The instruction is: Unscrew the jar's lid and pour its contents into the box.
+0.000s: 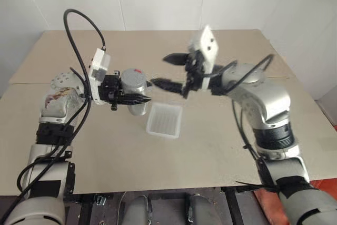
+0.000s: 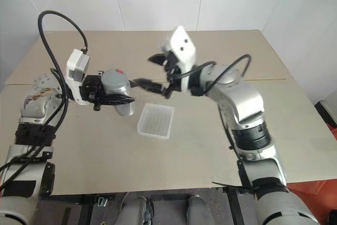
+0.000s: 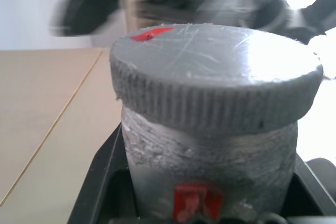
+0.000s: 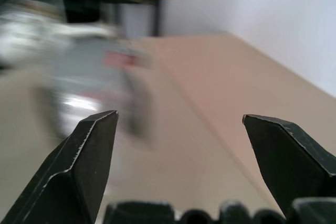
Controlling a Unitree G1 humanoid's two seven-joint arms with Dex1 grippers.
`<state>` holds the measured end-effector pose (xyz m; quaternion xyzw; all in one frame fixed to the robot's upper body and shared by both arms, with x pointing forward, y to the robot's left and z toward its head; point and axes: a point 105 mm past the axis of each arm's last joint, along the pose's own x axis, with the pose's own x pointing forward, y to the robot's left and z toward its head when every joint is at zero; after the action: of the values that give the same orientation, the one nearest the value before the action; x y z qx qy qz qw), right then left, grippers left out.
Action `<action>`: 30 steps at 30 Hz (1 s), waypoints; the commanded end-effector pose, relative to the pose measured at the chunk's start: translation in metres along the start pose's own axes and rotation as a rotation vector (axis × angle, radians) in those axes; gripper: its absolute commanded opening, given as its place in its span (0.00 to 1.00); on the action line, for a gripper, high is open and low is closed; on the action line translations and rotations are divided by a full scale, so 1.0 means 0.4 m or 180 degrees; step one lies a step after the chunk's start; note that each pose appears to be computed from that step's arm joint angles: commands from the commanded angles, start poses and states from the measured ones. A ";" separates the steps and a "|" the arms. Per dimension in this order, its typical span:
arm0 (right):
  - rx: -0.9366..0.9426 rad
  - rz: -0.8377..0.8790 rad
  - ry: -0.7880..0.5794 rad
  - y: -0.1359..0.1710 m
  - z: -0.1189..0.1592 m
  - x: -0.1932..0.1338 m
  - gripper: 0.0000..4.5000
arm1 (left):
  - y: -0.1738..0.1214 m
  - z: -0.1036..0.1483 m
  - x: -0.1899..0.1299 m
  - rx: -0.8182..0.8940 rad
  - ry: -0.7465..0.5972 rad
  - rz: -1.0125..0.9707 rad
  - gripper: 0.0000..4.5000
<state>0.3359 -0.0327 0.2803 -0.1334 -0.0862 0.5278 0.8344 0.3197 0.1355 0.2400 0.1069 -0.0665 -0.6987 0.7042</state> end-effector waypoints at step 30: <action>-0.0118 0.0324 -0.0347 0.145 0.110 0.121 0.99 | 0.002 0.016 0.037 0.0130 -0.0149 -0.0053 0.44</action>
<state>0.3010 0.0389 0.2948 -0.1141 -0.1139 0.5746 0.8024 0.3218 0.1206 0.2345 0.0904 -0.0744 -0.7053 0.6992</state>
